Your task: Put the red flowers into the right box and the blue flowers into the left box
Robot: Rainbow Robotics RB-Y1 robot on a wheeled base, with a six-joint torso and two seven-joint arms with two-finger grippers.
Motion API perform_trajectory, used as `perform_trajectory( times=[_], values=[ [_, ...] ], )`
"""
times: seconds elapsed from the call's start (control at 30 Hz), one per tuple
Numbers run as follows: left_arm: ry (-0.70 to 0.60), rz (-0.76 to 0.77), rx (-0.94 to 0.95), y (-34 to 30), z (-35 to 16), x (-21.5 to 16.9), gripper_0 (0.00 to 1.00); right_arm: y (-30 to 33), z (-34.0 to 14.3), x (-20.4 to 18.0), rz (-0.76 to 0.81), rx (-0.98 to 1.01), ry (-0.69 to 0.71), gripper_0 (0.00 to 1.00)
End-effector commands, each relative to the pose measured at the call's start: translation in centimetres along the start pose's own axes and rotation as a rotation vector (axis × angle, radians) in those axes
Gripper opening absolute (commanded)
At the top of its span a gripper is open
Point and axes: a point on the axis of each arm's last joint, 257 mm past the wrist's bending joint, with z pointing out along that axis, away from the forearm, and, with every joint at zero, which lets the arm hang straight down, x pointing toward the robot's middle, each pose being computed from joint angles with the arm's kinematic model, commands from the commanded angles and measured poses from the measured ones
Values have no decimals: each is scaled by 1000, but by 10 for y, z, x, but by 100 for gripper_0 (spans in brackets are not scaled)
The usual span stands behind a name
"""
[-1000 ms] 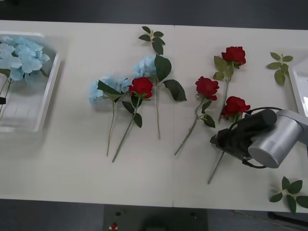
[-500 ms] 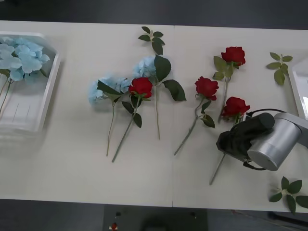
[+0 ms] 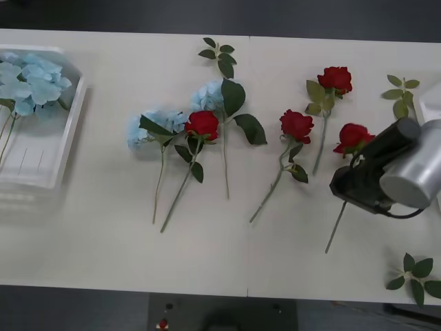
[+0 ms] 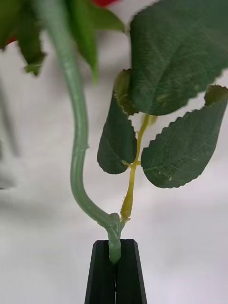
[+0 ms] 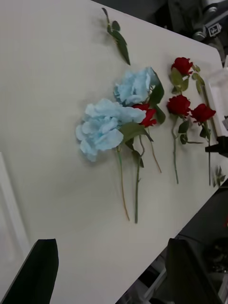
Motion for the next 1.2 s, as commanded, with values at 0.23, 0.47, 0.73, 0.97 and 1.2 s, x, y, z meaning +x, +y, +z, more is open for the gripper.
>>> perform_trajectory(
  times=[0.23, 0.47, 0.73, 0.97, 1.2],
  values=[
    [185, 48, -102, -50, 34, -1, 65, 2, -113, -98, -51, -57, -95, 0],
    [282, 77, -210, -61, 75, 20, 65, -64, -155, -147, -159, 16, -102, 0],
    [315, 93, -309, -71, 123, 38, 66, -147, -165, -186, -184, 70, -72, 0],
    [297, 109, -383, -70, 171, 50, 65, -211, -158, -219, -131, 79, -106, 0],
    [324, 98, -458, -63, 196, 63, 65, -259, -139, -236, -143, 119, -164, 0]
  ],
)
